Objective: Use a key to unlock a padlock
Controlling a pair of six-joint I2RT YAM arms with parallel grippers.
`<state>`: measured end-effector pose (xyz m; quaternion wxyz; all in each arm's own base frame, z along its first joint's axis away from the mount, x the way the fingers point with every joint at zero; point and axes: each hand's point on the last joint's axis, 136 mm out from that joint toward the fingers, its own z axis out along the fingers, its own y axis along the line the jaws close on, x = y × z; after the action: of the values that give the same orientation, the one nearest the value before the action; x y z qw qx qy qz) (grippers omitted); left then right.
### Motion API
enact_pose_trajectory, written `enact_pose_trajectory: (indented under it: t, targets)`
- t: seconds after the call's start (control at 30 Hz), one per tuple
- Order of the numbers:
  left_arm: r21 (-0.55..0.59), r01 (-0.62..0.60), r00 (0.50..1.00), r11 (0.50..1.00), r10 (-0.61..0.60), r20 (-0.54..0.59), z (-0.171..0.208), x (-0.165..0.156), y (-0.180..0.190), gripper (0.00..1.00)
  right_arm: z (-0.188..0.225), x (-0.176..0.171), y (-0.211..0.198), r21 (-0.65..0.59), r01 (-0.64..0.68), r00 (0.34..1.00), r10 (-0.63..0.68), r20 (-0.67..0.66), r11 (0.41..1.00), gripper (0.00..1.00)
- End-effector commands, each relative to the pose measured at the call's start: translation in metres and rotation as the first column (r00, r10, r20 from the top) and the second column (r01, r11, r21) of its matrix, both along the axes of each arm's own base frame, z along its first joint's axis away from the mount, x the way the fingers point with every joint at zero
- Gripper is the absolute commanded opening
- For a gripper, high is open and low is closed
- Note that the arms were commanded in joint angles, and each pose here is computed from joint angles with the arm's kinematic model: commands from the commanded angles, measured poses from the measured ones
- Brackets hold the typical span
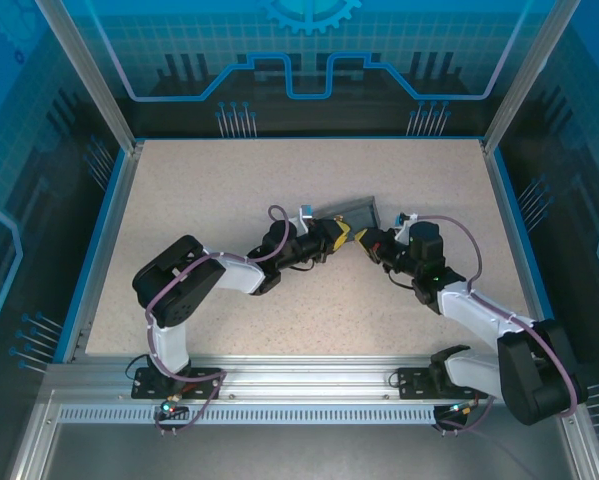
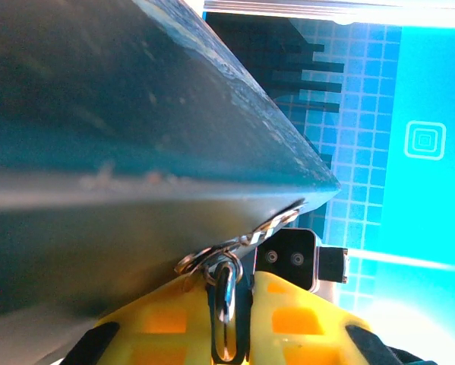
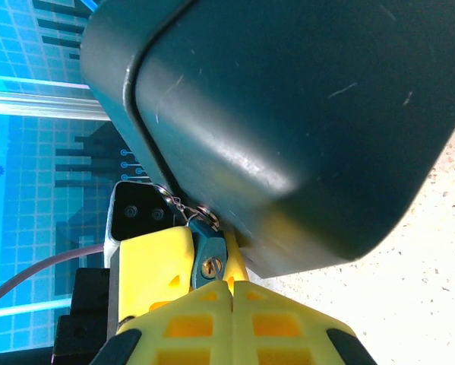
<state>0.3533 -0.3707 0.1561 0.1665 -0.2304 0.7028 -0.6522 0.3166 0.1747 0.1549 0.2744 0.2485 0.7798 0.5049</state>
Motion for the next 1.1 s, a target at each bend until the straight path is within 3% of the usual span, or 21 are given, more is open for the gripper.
enact_pose_trajectory:
  t: [0.0, 0.43, 0.73, 1.07]
  targets:
    - [-0.038, 0.188, 0.981, 0.981, -0.186, 0.054, 0.021, -0.040, -0.030, 0.00, 0.033, 0.012, 0.001, 0.042, 0.005, 0.996, -0.009, 0.084, 0.999, 0.00]
    - [-0.024, 0.189, 0.981, 0.982, -0.188, 0.050, 0.017, -0.040, -0.029, 0.00, 0.045, 0.021, 0.005, 0.063, 0.005, 0.997, -0.009, 0.070, 0.998, 0.00]
    - [-0.016, 0.186, 0.982, 0.982, -0.185, 0.041, 0.015, -0.039, -0.029, 0.00, 0.042, 0.014, 0.016, 0.013, -0.026, 0.998, 0.026, 0.055, 1.000, 0.00]
    - [-0.022, 0.188, 0.981, 0.982, -0.187, 0.046, 0.021, -0.037, -0.032, 0.00, 0.014, 0.007, 0.019, -0.037, -0.016, 1.000, 0.017, 0.016, 0.999, 0.00]
